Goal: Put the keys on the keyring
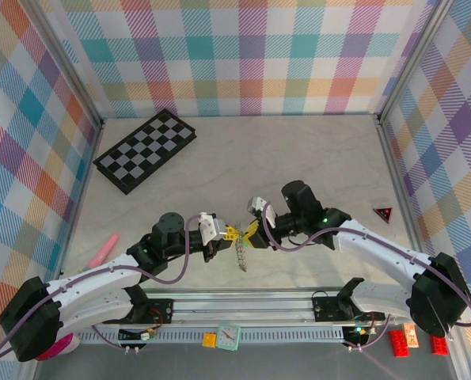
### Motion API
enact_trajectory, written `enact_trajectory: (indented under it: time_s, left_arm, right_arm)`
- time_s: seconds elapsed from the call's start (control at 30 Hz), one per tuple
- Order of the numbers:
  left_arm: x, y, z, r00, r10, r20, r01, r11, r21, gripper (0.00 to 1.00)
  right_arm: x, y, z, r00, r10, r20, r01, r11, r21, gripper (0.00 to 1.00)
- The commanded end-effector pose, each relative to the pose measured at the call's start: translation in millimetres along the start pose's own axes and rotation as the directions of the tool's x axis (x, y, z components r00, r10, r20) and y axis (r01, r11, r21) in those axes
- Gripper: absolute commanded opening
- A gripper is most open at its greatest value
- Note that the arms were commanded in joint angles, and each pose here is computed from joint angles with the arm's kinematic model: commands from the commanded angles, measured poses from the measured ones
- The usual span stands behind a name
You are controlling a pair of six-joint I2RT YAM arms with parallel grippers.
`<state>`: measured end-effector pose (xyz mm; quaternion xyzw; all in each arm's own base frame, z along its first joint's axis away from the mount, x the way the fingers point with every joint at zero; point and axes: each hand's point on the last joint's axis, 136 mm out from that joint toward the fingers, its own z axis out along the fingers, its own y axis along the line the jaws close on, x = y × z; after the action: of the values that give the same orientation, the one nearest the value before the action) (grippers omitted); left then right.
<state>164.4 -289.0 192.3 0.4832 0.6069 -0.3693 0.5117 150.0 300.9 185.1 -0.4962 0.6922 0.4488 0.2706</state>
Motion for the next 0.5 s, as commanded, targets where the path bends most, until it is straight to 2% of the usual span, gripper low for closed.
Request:
enact_trajectory:
  time_s: [0.0, 0.13, 0.27, 0.47]
  left_arm:
    - [-16, -4, -1, 0.997, 0.032, 0.067, -0.033, 0.999, 0.012, 0.0]
    - [-17, -4, -1, 0.997, 0.033, 0.071, -0.034, 0.999, 0.014, 0.0]
    - [-21, -4, -2, 0.996, 0.039, 0.085, -0.04, 0.999, 0.01, 0.0]
    - [-38, -9, -7, 0.984, 0.049, 0.173, -0.054, 0.998, 0.026, 0.0]
  right_arm:
    - [-22, 5, -3, 0.998, -0.04, 0.055, 0.042, 0.999, -0.023, 0.19]
    - [-22, 5, -3, 0.998, -0.04, 0.053, 0.041, 0.999, -0.021, 0.14]
    - [-17, 3, -1, 0.999, -0.03, 0.04, 0.031, 0.999, -0.021, 0.0]
    - [1, -3, 9, 1.0, 0.017, -0.001, -0.017, 0.999, -0.046, 0.0]
